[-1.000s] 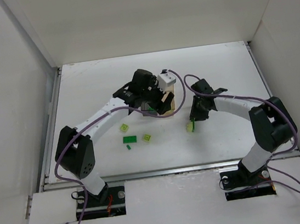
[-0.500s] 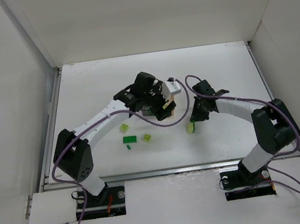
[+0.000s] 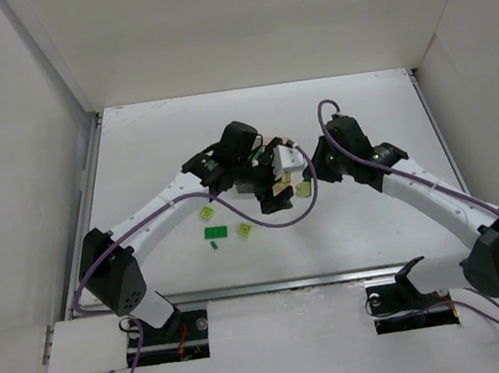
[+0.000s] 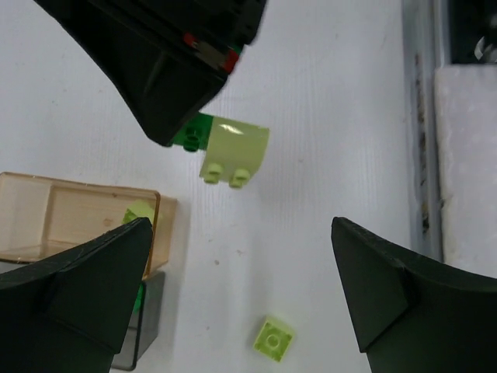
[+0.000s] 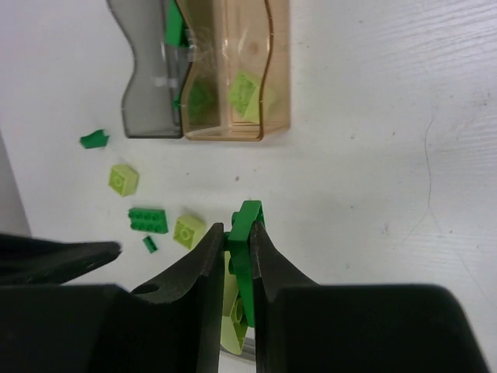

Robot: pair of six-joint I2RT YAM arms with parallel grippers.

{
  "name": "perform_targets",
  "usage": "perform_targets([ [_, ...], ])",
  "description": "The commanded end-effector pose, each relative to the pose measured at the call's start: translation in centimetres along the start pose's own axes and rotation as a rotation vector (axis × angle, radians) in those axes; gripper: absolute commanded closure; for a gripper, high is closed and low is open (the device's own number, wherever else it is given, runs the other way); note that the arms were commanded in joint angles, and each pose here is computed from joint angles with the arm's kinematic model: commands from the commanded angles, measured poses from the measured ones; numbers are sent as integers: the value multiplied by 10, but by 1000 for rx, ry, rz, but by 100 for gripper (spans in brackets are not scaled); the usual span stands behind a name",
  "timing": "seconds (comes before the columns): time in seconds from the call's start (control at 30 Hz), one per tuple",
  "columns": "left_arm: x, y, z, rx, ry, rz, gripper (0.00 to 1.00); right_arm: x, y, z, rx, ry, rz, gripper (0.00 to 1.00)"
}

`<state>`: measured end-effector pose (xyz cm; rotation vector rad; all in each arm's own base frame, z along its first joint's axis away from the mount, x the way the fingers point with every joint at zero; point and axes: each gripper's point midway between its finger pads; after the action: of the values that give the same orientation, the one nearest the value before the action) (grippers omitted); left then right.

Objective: Sort the legos into containers by color

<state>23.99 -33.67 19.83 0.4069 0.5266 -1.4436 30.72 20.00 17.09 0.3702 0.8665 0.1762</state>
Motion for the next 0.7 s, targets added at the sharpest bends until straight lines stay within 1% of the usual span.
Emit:
perform_targets([
  [0.0, -2, -18, 40, -188, -112, -111, 0, -31, 14, 24, 39, -113, 30, 100],
  [0.03, -2, -24, 45, -293, -126, -133, 0, -38, 21, 28, 36, -150, 38, 100],
  [0.07, -4, -21, 54, -329, -162, -138, 0, -44, 22, 31, 34, -174, 39, 100],
  [0.13, -8, -20, 61, -420, -197, -167, 0, -61, 26, 44, 38, -256, 53, 100],
  [0.17, -11, -22, 71, -471, -223, -179, 0, -64, 23, 44, 40, -267, 47, 100],
  [0.23, -12, -23, 78, -458, -232, -202, 0, -74, 30, 48, 55, -302, 88, 100],
  [0.27, -13, -27, 86, -407, -245, -193, 0, -74, 30, 48, 55, -302, 88, 100],
  [0.3, -10, -28, 84, -298, -239, -162, 0, -74, 30, 48, 55, -302, 88, 100],
  [0.37, -9, -27, 91, -157, -237, -60, 0, -74, 31, 46, 51, -283, 86, 100],
  [0.4, -11, -24, 93, -104, -238, -25, 0, -77, 33, 50, 52, -290, 93, 100],
  [0.5, -10, -2, 82, 33, -214, 89, 0, -77, 35, 48, 51, -283, 100, 100],
  [0.57, -7, -3, 75, 117, -193, 96, 2, -75, 36, 46, 49, -275, 109, 100],
  [0.6, -10, -1, 77, 206, -197, 108, 3, -73, 40, 43, 47, -264, 134, 100],
  [0.67, -5, -3, 68, 283, -184, 103, 5, -74, 43, 43, 46, -262, 152, 100],
])
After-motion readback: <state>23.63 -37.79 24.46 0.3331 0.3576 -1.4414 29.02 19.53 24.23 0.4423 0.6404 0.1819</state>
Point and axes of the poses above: each gripper's point midway between its finger pads, its own x axis out along the fingers, its own y axis along the line the jaws close on, z = x × y, and after that the axes turned 11 degrees about -x, right-handed
